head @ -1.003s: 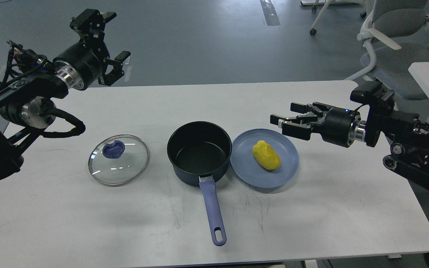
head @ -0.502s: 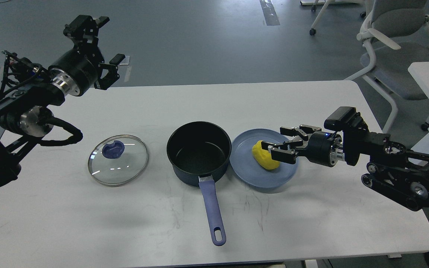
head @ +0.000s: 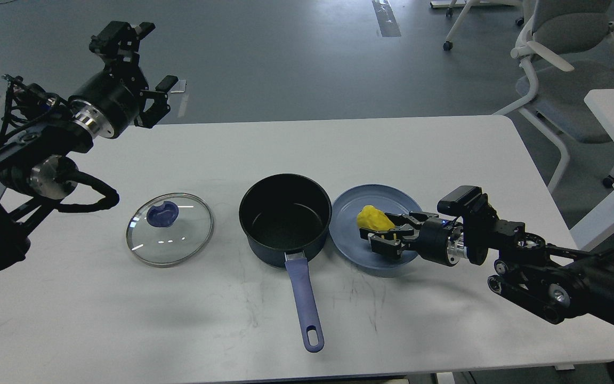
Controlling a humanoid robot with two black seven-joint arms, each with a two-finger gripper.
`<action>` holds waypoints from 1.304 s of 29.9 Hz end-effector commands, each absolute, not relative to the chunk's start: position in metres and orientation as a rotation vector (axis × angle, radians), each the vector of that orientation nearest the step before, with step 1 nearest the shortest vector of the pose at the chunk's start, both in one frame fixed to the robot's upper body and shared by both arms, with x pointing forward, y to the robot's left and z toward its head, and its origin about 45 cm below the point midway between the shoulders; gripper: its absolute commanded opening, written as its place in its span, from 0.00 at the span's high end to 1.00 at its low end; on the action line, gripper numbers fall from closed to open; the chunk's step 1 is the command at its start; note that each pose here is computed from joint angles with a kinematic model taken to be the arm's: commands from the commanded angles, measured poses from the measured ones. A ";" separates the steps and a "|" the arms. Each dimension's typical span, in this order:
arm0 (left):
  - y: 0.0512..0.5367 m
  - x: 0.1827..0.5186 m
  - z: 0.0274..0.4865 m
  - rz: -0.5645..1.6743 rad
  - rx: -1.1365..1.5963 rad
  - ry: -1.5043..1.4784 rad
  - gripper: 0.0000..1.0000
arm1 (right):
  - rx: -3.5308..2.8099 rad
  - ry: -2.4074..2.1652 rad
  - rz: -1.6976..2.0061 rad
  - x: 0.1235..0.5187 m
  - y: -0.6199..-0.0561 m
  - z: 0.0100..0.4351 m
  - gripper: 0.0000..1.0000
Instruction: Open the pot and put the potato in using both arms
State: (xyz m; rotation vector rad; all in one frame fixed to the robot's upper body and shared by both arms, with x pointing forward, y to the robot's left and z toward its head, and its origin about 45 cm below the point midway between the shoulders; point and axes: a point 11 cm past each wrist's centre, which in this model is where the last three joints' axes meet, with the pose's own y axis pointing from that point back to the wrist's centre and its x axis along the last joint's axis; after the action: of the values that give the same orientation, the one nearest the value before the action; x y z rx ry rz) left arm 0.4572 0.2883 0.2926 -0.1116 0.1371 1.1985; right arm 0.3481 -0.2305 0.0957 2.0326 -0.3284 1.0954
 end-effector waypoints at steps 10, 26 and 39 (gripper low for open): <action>0.292 0.454 0.291 1.201 -0.120 0.087 0.02 | 2.033 -0.531 1.318 0.402 -0.204 0.177 0.71; 0.292 0.454 0.291 1.203 -0.122 0.090 0.02 | 2.362 -0.383 1.201 0.375 -0.059 0.164 0.00; 0.286 0.455 0.290 1.192 -0.128 0.113 0.02 | 2.409 -0.945 1.001 0.438 -0.129 0.232 0.00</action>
State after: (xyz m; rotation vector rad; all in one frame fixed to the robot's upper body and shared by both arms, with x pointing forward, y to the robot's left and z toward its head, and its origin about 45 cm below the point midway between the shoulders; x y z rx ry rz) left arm 0.4539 0.2878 0.2881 -0.1212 0.1019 1.1953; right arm 0.4200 -0.1250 0.1988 2.3122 -0.7060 1.1239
